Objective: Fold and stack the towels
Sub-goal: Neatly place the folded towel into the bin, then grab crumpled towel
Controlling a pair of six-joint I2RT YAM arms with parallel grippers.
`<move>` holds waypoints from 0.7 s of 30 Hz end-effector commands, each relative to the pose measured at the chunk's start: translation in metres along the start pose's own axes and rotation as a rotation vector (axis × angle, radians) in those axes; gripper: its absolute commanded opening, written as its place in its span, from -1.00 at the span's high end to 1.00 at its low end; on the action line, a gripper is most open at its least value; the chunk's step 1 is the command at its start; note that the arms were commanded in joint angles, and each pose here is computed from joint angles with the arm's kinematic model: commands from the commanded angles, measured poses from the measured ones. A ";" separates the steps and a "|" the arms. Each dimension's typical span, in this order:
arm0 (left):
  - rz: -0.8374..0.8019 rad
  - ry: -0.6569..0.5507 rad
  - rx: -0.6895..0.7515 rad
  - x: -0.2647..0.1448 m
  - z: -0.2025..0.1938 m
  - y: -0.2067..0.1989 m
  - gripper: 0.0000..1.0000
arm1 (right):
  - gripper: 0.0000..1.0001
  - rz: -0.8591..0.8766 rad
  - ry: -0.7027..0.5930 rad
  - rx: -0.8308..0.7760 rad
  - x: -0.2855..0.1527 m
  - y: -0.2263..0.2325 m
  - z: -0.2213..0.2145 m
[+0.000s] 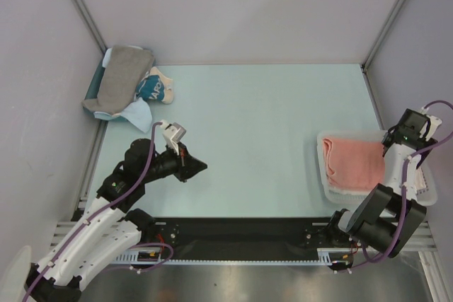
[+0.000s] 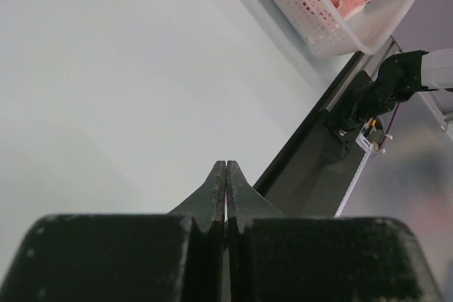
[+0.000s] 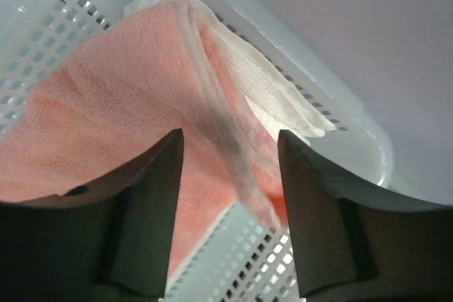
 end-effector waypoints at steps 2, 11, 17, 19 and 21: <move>-0.040 -0.010 0.040 -0.001 0.003 -0.007 0.96 | -0.45 -0.055 -0.077 0.095 -0.011 -0.016 0.029; -0.030 0.000 0.031 0.003 0.003 -0.005 0.97 | -1.00 0.056 -0.290 0.309 -0.077 -0.006 0.097; 0.067 -0.039 0.011 0.004 0.015 0.005 0.93 | -1.00 0.320 -0.463 0.251 -0.158 0.084 0.130; 0.112 -0.056 -0.006 0.003 0.022 0.008 0.86 | -0.99 0.415 -0.483 0.234 -0.183 0.113 0.133; 0.165 -0.103 -0.028 0.002 0.039 0.008 0.76 | -1.00 0.520 -0.502 0.184 -0.215 0.160 0.126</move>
Point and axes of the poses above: each gripper's point midway between its finger pads, its own x axis out along the fingers, its own y axis along the line the jaws close on, z = x × y, the point moved 3 cm from there along -x, back along the fingers, and after that the axes turned 10 degrees about -x, right-handed, at the moved point
